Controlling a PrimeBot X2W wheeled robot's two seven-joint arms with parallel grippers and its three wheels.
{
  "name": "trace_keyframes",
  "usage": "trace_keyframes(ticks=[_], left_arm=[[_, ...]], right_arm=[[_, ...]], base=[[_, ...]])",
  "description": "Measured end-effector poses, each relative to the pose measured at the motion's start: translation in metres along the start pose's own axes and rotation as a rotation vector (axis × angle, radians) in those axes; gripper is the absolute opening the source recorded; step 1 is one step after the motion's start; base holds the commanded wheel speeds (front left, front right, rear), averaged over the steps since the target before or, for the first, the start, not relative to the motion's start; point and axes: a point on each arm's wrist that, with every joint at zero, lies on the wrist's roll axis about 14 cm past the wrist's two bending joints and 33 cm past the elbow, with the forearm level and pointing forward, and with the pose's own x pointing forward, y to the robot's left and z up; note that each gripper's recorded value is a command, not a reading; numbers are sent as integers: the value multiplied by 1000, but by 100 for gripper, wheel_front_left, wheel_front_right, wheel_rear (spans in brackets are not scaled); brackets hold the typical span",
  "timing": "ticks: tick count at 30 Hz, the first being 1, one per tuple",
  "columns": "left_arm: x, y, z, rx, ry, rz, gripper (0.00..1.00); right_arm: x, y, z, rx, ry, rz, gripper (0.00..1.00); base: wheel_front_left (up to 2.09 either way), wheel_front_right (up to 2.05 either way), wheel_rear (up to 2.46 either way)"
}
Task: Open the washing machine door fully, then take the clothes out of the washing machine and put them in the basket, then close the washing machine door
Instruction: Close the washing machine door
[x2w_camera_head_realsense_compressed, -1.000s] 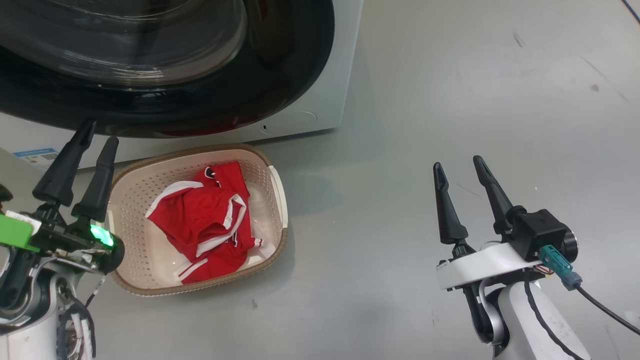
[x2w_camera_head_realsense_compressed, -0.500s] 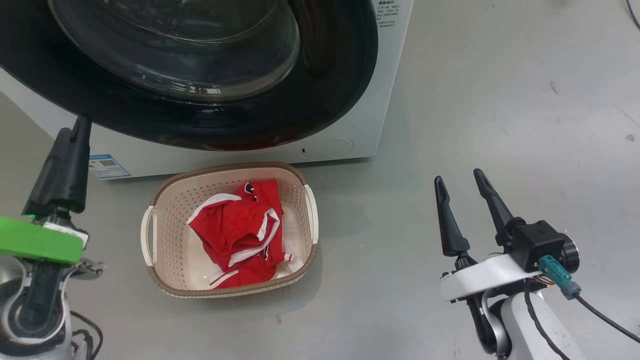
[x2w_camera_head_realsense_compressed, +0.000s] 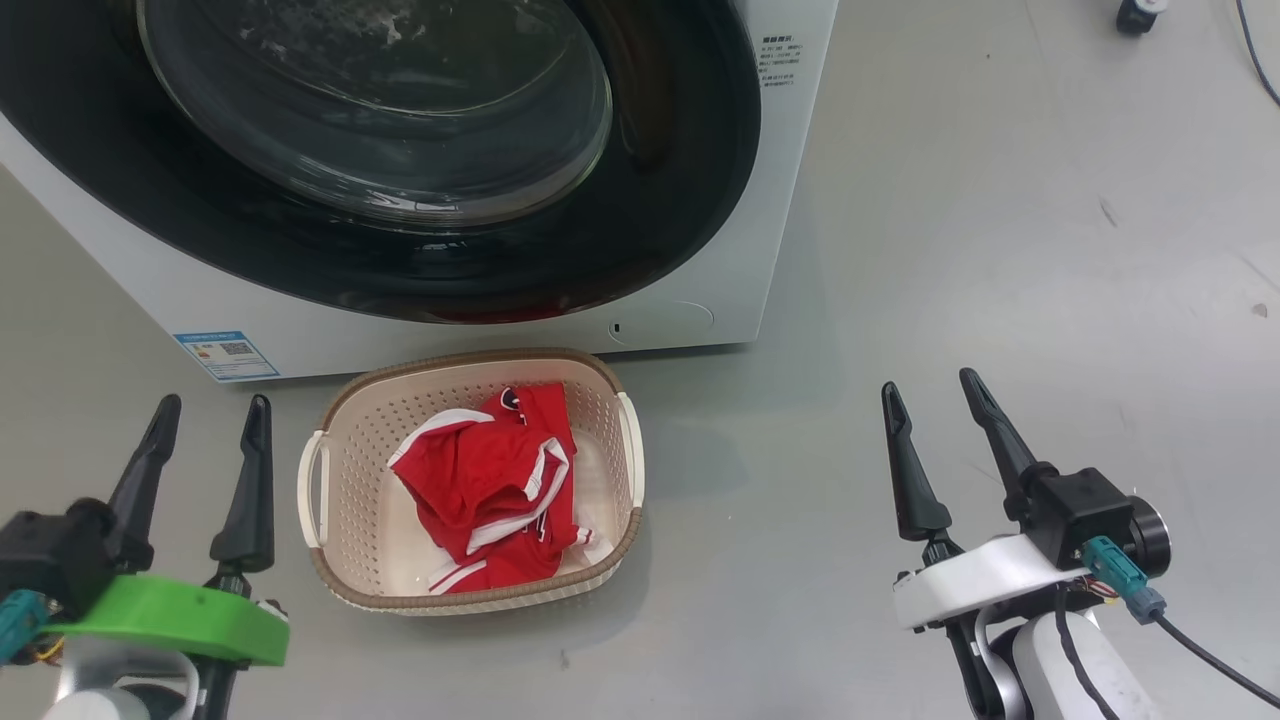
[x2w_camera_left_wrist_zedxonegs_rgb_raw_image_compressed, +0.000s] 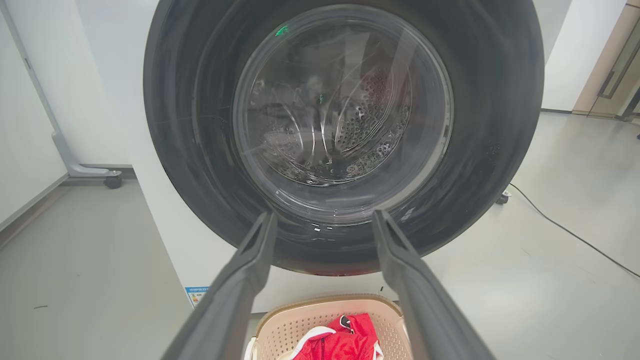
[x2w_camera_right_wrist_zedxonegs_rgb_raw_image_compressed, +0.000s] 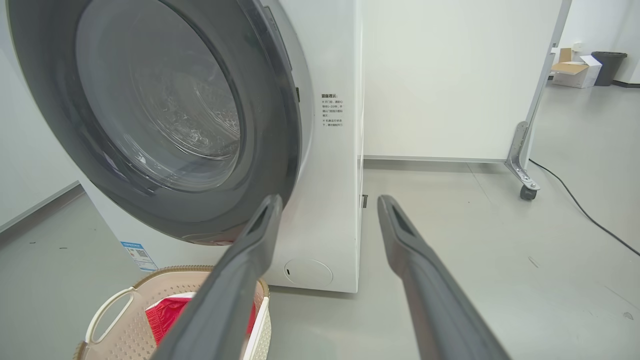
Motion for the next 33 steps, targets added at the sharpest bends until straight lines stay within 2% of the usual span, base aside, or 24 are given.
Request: trace_keyframes(ticks=[4, 13, 33], left_arm=[[-11, 4, -10, 54, -1, 56, 100], [-37, 8, -29, 61, 0, 161, 100], [-68, 4, -40, 74, 1, 208, 100]], right_arm=[[-7, -2, -1, -2, 6, -10, 100], [-24, 1, -9, -7, 33, -10, 100], [-48, 7, -11, -7, 43, -2, 100]], base=[[0, 0, 0], [0, 0, 0], [0, 0, 0]])
